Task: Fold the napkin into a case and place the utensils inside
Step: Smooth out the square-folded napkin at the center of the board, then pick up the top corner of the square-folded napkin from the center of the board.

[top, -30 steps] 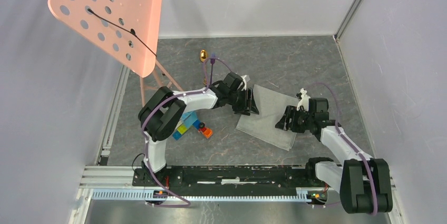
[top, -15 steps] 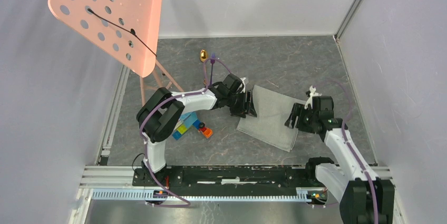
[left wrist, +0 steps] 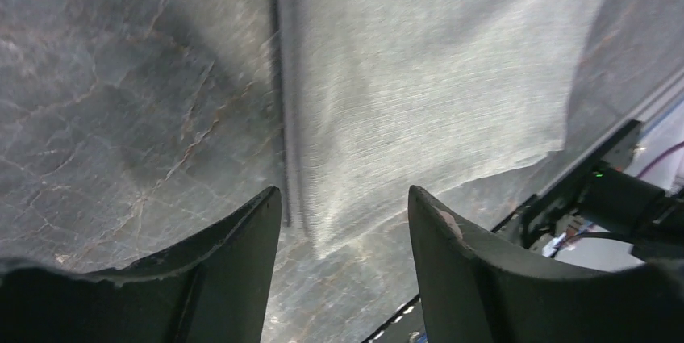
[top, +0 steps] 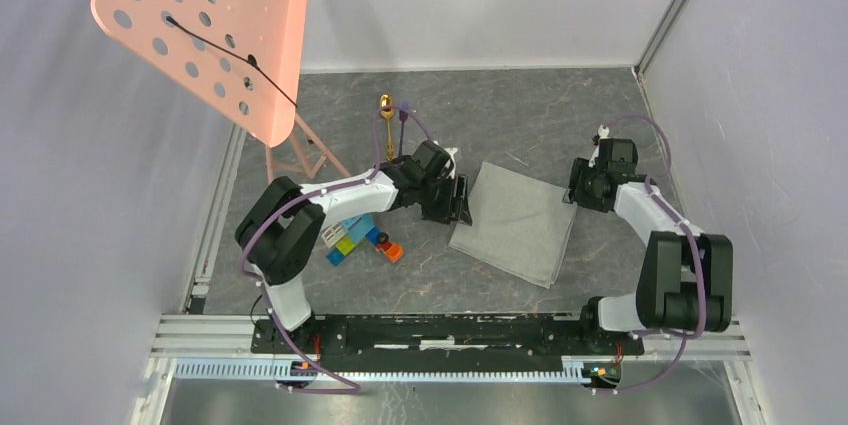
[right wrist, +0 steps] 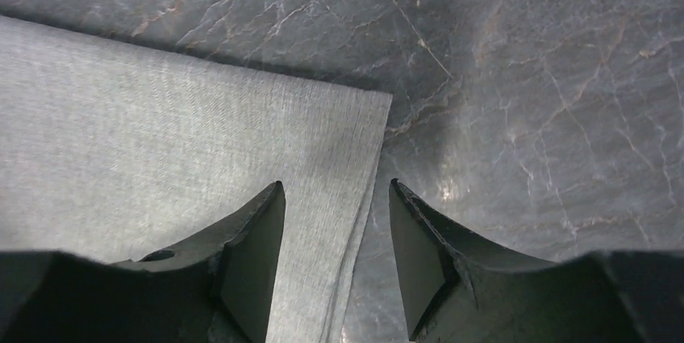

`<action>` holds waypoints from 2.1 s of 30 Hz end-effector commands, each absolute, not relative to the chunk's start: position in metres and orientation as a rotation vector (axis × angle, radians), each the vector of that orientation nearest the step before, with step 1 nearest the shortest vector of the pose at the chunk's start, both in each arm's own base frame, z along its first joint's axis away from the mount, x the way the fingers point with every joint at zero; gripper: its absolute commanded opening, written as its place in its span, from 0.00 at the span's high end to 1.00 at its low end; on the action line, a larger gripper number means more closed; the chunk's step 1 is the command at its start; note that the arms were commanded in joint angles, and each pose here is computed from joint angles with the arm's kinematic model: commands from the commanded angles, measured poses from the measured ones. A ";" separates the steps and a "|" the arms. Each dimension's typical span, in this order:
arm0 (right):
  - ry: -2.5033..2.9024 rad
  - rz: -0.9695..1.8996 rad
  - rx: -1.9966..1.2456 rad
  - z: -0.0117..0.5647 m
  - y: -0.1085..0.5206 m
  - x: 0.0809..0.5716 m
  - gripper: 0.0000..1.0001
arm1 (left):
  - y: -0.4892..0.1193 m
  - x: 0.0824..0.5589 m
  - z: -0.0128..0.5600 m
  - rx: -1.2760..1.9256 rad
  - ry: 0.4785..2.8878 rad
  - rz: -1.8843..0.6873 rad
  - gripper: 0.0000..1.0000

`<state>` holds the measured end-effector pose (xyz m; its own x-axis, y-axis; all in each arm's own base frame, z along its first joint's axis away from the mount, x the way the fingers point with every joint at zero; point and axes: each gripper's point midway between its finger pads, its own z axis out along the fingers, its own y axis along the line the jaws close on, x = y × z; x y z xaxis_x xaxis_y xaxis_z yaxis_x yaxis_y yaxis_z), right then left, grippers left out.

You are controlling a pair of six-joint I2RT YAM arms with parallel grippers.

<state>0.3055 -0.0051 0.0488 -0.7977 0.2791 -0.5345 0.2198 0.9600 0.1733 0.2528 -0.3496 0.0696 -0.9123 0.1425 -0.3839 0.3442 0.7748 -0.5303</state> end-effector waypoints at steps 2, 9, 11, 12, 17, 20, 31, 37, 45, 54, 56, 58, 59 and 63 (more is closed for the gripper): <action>2.511 0.073 0.278 0.039 -0.015 0.331 0.47 | -0.336 0.243 0.033 0.413 2.708 -0.793 0.38; 2.471 0.178 0.150 0.032 0.013 0.366 0.56 | -0.349 0.218 0.012 0.361 2.732 -0.855 0.54; 2.483 0.195 0.120 0.032 0.021 0.375 0.56 | -0.354 0.208 0.007 0.357 2.740 -0.862 0.58; 2.500 0.159 0.122 0.033 0.019 0.375 0.56 | -0.354 0.206 0.006 0.352 2.740 -0.849 0.58; 2.523 -0.151 0.140 0.066 -0.013 0.358 0.47 | -0.343 0.203 0.027 0.342 2.699 -0.822 0.51; 2.481 -0.009 0.070 0.084 0.007 0.345 0.41 | -0.343 0.211 0.056 0.361 2.640 -0.822 0.42; 2.530 0.583 -0.001 0.044 0.086 0.263 0.49 | -0.414 0.284 0.100 0.316 2.510 -1.023 0.45; 2.626 0.460 0.071 0.015 0.068 0.234 0.50 | -0.416 0.314 0.062 0.282 2.542 -0.928 0.45; 2.668 0.205 0.194 0.005 0.035 0.220 0.48 | -0.386 0.315 0.014 0.271 2.624 -0.777 0.45; 2.591 0.244 0.151 0.041 0.042 0.228 0.47 | -0.403 0.300 0.064 0.348 2.562 -0.970 0.38; 2.568 0.277 0.158 0.056 0.046 0.225 0.44 | -0.414 0.289 0.088 0.390 2.527 -1.050 0.35; 2.585 0.308 0.253 0.058 0.049 0.215 0.37 | -0.420 0.277 0.109 0.428 2.492 -1.105 0.33; 2.628 0.280 0.322 0.055 0.045 0.205 0.37 | -0.420 0.272 0.118 0.442 2.477 -1.119 0.32; 2.769 0.112 0.438 0.050 0.026 0.172 0.63 | -0.406 0.254 0.136 0.451 2.448 -1.124 0.30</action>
